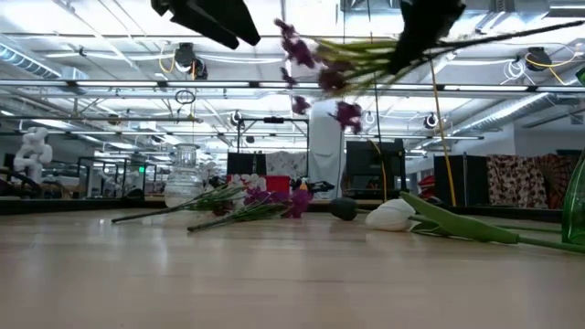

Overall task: Sort flowers into vase by color
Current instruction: Prepare the flowers

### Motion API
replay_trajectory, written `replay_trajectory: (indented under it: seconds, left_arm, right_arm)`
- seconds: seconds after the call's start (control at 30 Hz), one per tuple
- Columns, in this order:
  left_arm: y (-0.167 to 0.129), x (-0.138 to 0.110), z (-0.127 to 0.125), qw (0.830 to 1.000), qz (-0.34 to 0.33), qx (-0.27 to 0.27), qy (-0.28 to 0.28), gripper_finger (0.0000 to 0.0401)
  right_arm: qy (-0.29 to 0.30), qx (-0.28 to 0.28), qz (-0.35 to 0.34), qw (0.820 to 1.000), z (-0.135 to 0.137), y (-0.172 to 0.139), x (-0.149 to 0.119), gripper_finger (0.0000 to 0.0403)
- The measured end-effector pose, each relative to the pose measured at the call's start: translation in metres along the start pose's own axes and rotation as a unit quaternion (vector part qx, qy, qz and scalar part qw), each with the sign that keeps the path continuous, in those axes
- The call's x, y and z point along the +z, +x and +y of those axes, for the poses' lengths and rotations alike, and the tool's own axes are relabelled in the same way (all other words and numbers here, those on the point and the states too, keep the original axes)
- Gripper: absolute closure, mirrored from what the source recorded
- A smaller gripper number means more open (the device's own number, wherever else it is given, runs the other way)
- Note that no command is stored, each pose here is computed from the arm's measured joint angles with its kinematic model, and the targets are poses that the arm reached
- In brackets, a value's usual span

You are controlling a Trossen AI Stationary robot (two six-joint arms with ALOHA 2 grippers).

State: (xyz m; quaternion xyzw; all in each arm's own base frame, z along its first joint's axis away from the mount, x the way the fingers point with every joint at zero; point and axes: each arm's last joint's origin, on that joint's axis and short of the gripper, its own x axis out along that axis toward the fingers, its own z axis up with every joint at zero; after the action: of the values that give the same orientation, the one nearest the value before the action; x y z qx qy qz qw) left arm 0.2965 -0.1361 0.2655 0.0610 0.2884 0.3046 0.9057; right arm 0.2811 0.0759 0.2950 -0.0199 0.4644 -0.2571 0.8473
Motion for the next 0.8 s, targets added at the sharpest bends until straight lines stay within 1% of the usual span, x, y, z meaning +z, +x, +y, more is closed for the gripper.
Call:
replay_trajectory:
  seconds: [0.13,0.2,0.3,0.37,0.43,0.57,0.7,0.8]
  left_arm:
    - [0.008,-0.01,-0.01,0.999,-0.009,-0.029,-0.022,0.01]
    - [0.012,-0.015,-0.016,0.999,-0.012,-0.045,-0.019,0.01]
    - [0.019,-0.016,-0.026,0.997,-0.026,-0.076,-0.017,0.01]
    - [0.025,-0.014,-0.035,0.994,-0.036,-0.105,-0.001,0.01]
    - [0.031,-0.011,-0.045,0.988,-0.053,-0.147,0.019,0.01]
    - [0.047,-0.007,-0.065,0.967,-0.1,-0.228,0.05,0.01]
    - [0.069,-0.014,-0.078,0.954,-0.12,-0.265,0.077,0.01]
    - [0.085,-0.017,-0.083,0.948,-0.112,-0.285,0.084,0.01]
  right_arm:
    - [0.01,-0.009,0.011,1.0,-0.004,0.019,-0.021,0.0393]
    - [0.016,-0.012,0.012,1.0,-0.005,0.033,-0.034,0.0394]
    - [0.034,-0.005,-0.008,0.999,-0.007,0.05,-0.05,0.0394]
    - [0.042,-0.007,-0.034,0.999,-0.009,0.06,-0.059,0.0394]
    - [0.049,-0.007,-0.055,0.997,-0.012,0.068,-0.068,0.0394]
    - [0.068,0.004,-0.094,0.993,-0.017,0.079,-0.079,0.0394]
    - [0.076,0.0,-0.095,0.993,-0.022,0.093,-0.093,0.0393]
    - [0.088,0.001,-0.095,0.992,-0.023,0.1,-0.1,0.0382]
